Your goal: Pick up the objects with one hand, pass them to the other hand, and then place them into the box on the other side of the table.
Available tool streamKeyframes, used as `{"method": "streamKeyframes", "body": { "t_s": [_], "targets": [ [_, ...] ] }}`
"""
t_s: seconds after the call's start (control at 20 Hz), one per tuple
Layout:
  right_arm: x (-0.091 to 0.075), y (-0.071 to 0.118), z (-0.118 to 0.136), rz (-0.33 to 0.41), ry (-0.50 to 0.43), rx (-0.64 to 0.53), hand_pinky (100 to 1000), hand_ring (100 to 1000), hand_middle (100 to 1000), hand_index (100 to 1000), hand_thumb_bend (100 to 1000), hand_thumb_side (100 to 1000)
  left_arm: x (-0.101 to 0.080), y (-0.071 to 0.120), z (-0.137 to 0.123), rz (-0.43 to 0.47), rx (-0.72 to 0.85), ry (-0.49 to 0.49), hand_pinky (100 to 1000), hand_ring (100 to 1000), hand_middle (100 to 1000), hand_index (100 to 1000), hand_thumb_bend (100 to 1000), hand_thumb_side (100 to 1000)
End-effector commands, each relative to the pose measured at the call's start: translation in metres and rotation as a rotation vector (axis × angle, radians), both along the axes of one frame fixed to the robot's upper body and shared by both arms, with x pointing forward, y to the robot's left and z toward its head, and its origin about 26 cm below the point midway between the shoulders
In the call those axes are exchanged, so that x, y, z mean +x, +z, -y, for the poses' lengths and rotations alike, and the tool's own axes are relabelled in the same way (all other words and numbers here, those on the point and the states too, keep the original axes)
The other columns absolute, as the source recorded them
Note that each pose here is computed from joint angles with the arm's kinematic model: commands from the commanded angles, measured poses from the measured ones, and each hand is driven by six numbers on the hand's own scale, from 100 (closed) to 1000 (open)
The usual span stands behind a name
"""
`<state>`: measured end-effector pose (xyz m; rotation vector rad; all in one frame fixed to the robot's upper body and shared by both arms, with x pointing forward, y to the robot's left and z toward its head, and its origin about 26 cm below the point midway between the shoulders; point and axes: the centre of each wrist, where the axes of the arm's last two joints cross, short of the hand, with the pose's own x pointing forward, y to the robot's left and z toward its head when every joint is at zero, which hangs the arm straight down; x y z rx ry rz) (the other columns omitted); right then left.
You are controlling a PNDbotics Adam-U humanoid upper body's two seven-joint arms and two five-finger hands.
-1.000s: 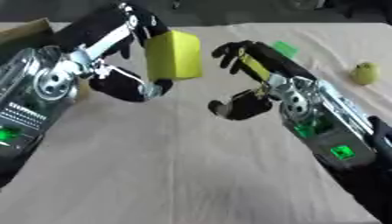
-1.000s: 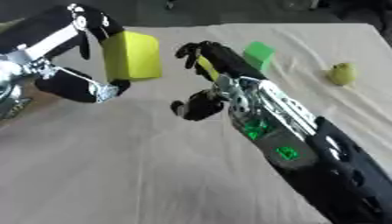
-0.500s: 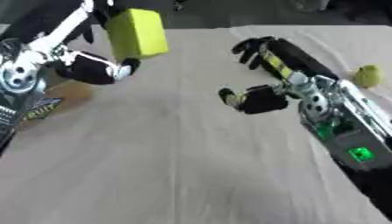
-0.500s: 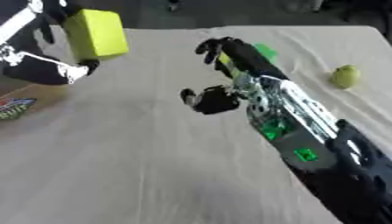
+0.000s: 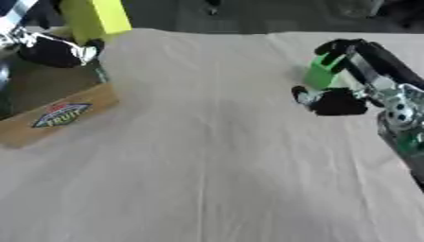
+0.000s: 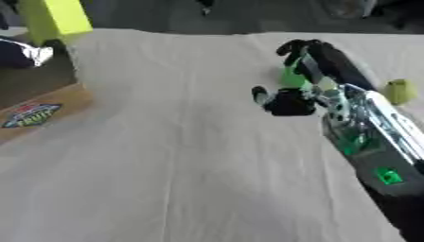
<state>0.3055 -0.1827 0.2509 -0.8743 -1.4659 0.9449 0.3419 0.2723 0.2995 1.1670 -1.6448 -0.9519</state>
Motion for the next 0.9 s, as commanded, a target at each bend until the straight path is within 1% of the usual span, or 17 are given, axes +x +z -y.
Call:
{"method": "streamKeyframes", "body": {
  "t_s": [0.05, 0.35, 0.5, 0.65, 0.9],
  "targets": [
    [-0.003, 0.011, 0.011, 0.029, -0.049, 0.005, 833, 742, 720, 839, 371, 297, 0.0, 0.013, -0.023, 0.031, 0.004, 0.098, 478, 626, 429, 496, 100, 100],
    [-0.001, 0.011, 0.021, 0.059, -0.09, 0.014, 834, 741, 720, 835, 363, 301, 0.019, 0.001, -0.057, -0.032, -0.033, 0.252, 483, 626, 432, 498, 100, 100],
    [-0.001, 0.01, 0.023, 0.068, -0.096, 0.022, 835, 741, 719, 835, 363, 301, 0.027, -0.006, -0.071, -0.058, -0.047, 0.307, 489, 626, 435, 500, 100, 100],
    [0.0, 0.01, 0.024, 0.076, -0.104, 0.029, 836, 743, 723, 836, 362, 303, 0.034, -0.013, -0.082, -0.083, -0.061, 0.348, 494, 628, 438, 503, 100, 100],
    [-0.002, 0.009, 0.023, 0.088, -0.099, 0.042, 847, 758, 740, 838, 338, 315, 0.043, -0.025, -0.093, -0.144, -0.068, 0.381, 511, 630, 447, 510, 100, 100]
  ]
}}
